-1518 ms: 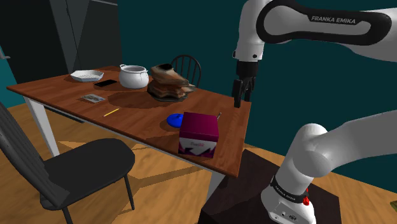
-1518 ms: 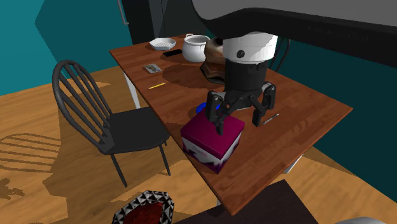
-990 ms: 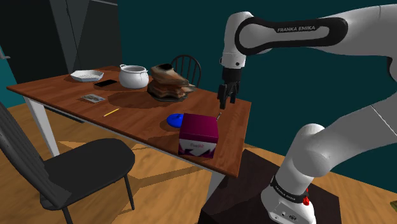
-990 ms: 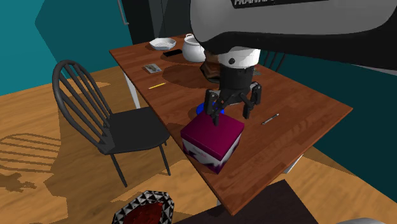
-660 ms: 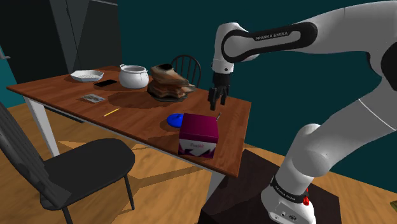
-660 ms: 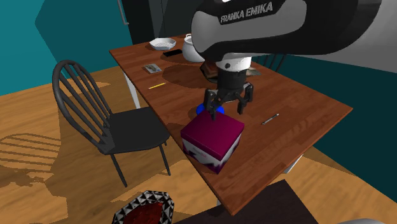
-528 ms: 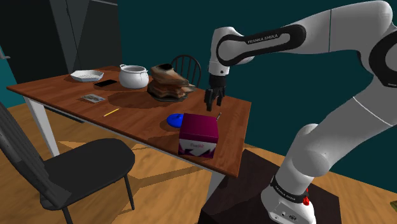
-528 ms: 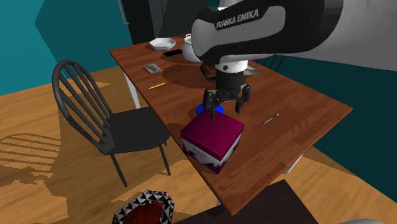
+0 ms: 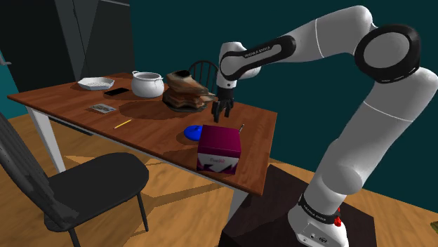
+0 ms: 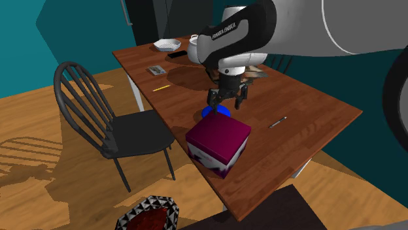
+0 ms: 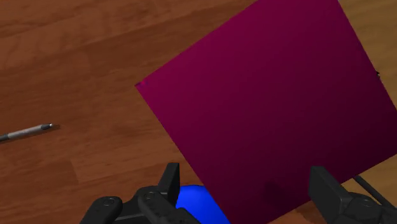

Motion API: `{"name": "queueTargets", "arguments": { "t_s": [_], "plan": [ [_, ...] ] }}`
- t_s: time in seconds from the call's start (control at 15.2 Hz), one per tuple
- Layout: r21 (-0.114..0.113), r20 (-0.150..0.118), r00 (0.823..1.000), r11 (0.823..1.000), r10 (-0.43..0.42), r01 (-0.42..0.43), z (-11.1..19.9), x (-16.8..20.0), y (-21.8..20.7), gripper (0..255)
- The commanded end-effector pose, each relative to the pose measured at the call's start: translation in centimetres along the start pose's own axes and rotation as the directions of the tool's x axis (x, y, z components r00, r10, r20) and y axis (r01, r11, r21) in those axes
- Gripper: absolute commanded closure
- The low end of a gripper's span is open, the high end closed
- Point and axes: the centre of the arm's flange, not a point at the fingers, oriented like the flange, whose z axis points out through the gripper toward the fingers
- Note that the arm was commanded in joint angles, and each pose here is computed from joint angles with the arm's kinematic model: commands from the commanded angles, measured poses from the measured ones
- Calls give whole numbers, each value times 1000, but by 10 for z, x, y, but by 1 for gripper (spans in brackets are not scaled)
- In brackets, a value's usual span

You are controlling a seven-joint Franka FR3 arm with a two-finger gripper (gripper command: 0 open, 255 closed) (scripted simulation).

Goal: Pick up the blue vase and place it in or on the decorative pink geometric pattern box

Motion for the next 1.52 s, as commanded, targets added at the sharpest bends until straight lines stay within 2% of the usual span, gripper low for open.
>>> {"name": "queueTargets", "arguments": {
  "t_s": [0.0,0.92,1.45],
  "plan": [
    [1,-11,1000,1000,-6,6,12,22,7,0],
    [11,-78,996,999,-48,49,81,177,53,0],
    [11,-81,996,999,-49,50,120,185,54,0]
  ]
}}
